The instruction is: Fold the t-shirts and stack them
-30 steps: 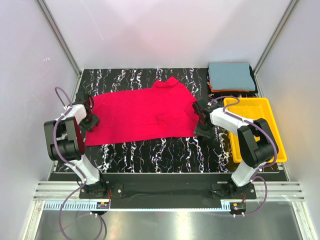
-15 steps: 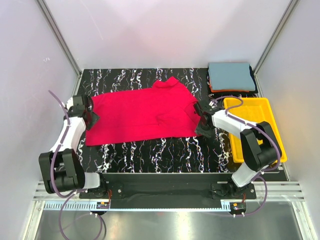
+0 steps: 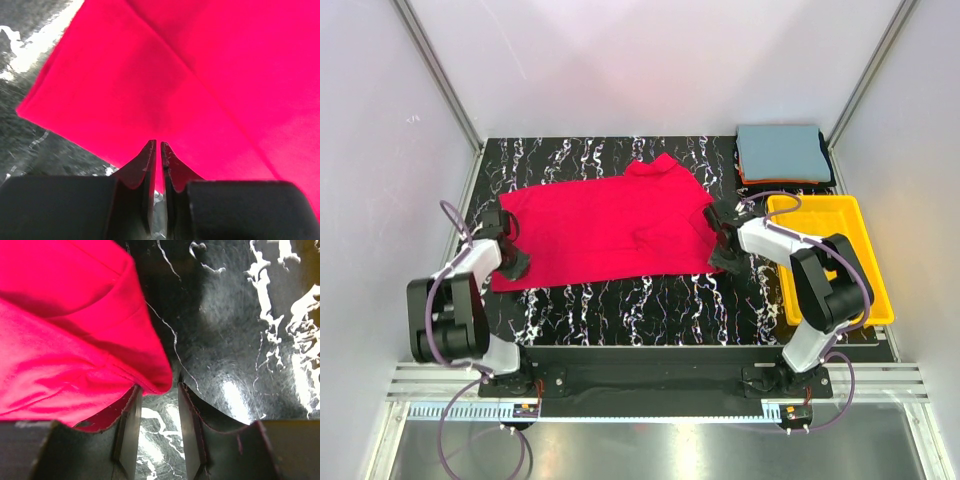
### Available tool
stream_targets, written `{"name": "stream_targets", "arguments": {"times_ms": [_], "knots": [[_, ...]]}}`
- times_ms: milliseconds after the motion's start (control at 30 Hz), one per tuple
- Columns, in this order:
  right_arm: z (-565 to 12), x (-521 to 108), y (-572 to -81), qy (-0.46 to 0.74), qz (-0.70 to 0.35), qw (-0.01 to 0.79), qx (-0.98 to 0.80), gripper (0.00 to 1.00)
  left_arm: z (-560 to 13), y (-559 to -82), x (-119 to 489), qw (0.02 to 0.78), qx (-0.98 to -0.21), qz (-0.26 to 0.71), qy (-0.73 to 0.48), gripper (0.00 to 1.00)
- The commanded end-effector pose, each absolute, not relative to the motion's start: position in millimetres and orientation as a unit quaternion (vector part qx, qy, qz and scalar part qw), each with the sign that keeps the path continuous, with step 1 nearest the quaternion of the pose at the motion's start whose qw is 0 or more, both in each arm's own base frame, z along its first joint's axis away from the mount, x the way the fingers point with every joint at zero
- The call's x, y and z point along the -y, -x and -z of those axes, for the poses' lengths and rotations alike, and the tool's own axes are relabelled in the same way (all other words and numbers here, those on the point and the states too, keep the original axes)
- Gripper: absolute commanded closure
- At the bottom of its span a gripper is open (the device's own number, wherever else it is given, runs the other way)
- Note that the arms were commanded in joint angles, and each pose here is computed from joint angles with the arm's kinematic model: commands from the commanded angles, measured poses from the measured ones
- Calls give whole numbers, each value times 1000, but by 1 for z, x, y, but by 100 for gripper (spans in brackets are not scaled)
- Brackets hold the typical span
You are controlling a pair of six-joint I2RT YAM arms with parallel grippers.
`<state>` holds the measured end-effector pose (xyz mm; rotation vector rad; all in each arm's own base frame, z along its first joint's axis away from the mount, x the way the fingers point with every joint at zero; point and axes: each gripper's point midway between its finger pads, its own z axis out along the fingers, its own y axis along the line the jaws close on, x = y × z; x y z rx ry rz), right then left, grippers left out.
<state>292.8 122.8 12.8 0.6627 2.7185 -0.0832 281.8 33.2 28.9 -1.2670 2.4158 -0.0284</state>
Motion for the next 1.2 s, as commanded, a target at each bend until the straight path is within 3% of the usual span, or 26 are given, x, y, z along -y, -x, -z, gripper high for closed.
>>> {"name": "stream_targets", "arguments": {"times_ms": [0, 300, 633, 733, 767, 867, 1000, 1167], "knots": [[-12, -106, -308, -235, 74, 205, -947, 59, -18, -285, -54, 205, -868, -49, 449, 88], [-17, -93, -292, -240, 91, 203, -945, 60, -15, -274, -61, 187, -862, -82, 464, 87], [-86, -129, -319, -211, -22, 250, -945, 57, -113, -312, -53, 315, -834, 4, 452, 68], [-101, -146, -341, -207, -48, 258, -942, 59, -136, -343, -20, 346, -847, 112, 388, 65], [-103, -151, -347, -199, -55, 258, -944, 59, -143, -350, 17, 335, -865, 206, 311, 62], [-104, -164, -373, -169, -57, 261, -949, 57, -167, -366, 80, 361, -852, 335, 178, 47], [-94, -188, -406, -36, -83, 281, -955, 57, -172, -363, 163, 352, -865, 356, 30, 42], [-94, -211, -424, 78, -173, 272, -943, 58, -146, -373, 214, 323, -879, 349, -36, 40]]}}
